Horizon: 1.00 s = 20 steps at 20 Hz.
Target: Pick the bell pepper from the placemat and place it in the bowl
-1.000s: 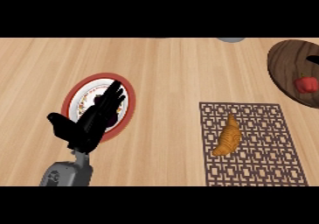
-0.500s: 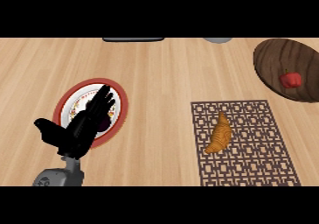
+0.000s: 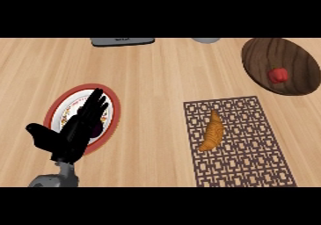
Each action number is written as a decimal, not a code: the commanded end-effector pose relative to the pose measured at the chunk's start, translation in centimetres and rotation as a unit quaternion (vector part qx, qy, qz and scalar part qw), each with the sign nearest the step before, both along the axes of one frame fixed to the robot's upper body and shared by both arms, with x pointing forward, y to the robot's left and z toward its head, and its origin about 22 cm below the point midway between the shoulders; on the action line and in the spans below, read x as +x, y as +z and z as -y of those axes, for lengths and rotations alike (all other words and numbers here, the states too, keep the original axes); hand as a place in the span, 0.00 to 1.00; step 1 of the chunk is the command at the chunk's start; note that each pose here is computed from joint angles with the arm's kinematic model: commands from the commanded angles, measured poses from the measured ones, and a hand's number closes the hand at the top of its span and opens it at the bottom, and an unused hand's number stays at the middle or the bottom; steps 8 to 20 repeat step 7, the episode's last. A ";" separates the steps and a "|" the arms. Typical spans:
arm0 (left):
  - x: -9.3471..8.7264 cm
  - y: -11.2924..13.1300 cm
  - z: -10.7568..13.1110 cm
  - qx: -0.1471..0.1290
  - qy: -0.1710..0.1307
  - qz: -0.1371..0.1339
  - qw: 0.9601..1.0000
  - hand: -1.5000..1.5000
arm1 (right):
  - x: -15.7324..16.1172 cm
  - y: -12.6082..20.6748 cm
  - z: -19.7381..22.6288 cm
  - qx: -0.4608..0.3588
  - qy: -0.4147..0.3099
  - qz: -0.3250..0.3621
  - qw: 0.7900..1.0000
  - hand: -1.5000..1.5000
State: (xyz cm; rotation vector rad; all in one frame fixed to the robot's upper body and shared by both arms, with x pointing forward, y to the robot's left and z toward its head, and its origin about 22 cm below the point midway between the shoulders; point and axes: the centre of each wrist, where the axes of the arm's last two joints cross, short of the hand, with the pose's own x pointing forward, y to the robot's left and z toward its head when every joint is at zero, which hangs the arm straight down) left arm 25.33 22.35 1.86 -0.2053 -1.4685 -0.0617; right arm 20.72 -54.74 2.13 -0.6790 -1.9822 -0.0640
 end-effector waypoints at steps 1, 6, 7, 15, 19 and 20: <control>-0.8 -0.8 -0.3 -0.003 0.014 -0.007 1.000 0.50 | -7.4 -4.6 -0.6 0.015 0.055 0.009 0.998 1.00; -0.7 0.1 -0.1 -0.001 0.010 0.000 1.000 0.50 | -14.7 -8.8 -4.3 0.026 0.077 -0.050 0.995 1.00; -0.7 0.4 -0.2 -0.002 0.017 0.001 1.000 0.50 | -17.4 -9.3 -4.7 0.033 0.083 -0.067 0.994 1.00; -0.7 0.4 -0.2 -0.002 0.017 0.001 1.000 0.50 | -17.4 -9.3 -4.7 0.033 0.083 -0.067 0.994 1.00; -0.7 0.4 -0.2 -0.002 0.017 0.001 1.000 0.50 | -17.4 -9.3 -4.7 0.033 0.083 -0.067 0.994 1.00; -0.7 0.4 -0.2 -0.002 0.017 0.001 1.000 0.50 | -17.4 -9.3 -4.7 0.033 0.083 -0.067 0.994 1.00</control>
